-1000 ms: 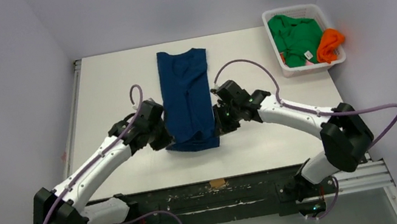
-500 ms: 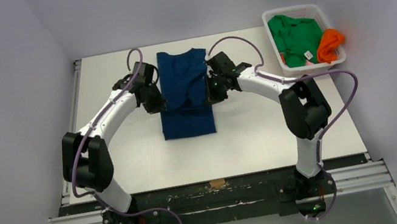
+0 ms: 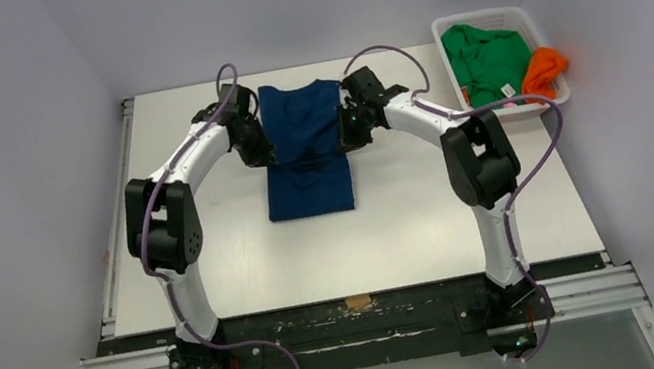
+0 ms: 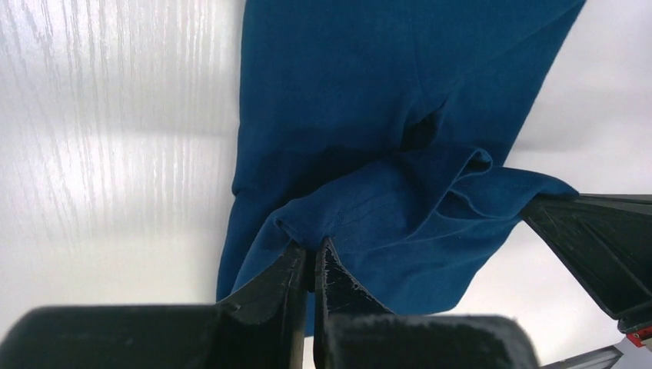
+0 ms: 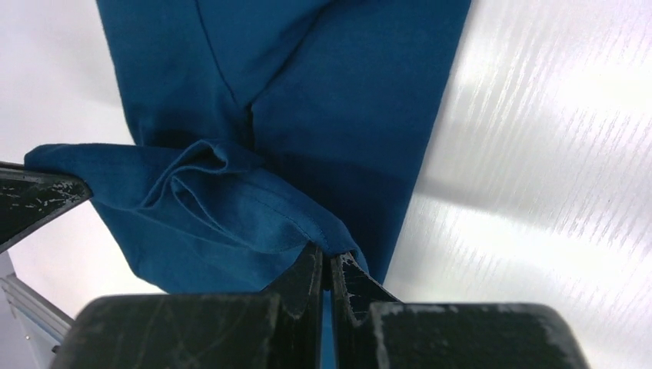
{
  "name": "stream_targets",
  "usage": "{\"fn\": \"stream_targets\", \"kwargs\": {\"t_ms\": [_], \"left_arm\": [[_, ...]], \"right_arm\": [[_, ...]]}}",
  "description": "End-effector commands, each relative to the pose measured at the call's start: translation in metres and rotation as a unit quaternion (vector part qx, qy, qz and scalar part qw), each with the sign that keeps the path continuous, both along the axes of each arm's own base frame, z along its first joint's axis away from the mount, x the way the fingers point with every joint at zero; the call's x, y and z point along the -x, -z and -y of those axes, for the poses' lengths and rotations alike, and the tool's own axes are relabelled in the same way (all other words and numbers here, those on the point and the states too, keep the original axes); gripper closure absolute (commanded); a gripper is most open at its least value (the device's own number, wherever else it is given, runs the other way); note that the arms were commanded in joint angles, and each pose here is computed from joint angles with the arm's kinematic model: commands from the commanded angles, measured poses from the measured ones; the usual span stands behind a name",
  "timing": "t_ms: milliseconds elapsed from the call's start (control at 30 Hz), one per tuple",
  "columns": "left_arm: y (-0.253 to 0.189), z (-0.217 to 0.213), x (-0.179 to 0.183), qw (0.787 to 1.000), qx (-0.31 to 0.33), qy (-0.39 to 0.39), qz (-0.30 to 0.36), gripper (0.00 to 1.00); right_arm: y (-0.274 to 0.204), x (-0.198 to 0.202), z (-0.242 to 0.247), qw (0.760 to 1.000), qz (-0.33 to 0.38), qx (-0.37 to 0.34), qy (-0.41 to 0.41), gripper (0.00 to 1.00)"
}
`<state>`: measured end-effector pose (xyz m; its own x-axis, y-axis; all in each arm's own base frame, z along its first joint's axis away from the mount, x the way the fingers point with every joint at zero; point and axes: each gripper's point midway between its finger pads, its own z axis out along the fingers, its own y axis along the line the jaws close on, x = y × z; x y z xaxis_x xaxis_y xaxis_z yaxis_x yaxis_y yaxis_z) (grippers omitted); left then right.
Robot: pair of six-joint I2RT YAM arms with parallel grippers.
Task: Fold and stack the t-shirts
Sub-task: Fold the folded rectangular tshirt in 1/3 of the way, then grab one side of the 2/3 rectangular tshirt with both arms
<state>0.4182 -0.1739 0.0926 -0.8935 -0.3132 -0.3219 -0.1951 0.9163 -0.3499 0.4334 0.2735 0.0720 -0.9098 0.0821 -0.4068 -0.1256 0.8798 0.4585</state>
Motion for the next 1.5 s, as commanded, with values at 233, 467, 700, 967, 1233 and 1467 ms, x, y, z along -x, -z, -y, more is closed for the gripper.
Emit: {"fn": "stream_targets", "kwargs": {"t_ms": [233, 467, 700, 967, 1233, 1467], "left_arm": [[-0.015, -0.009, -0.037, 0.999, 0.036, -0.001, 0.02, 0.28], [-0.04, -0.015, -0.012, 0.998, 0.045, -0.002, 0.041, 0.0], [-0.019, -0.025, 0.061, 0.998, 0.055, 0.0, 0.004, 0.0], [0.028, -0.02, 0.119, 0.994, 0.099, -0.015, -0.044, 0.25], [0.059, -0.016, 0.12, 0.993, 0.086, -0.021, -0.072, 0.53], [0.073, -0.009, 0.123, 0.992, 0.094, -0.01, -0.088, 0.78]], "right_arm": [[-0.023, -0.042, -0.001, 0.999, 0.03, -0.008, 0.019, 0.49], [-0.045, -0.024, 0.008, 0.998, 0.058, -0.012, 0.013, 0.27], [-0.02, 0.049, 0.026, 1.0, 0.003, -0.005, -0.018, 0.28], [0.012, 0.116, 0.012, 0.997, -0.044, -0.016, -0.055, 0.36], [0.037, 0.127, -0.003, 0.995, -0.065, -0.012, -0.074, 0.45], [0.05, 0.135, -0.003, 0.993, -0.082, -0.011, -0.083, 0.66]]}}
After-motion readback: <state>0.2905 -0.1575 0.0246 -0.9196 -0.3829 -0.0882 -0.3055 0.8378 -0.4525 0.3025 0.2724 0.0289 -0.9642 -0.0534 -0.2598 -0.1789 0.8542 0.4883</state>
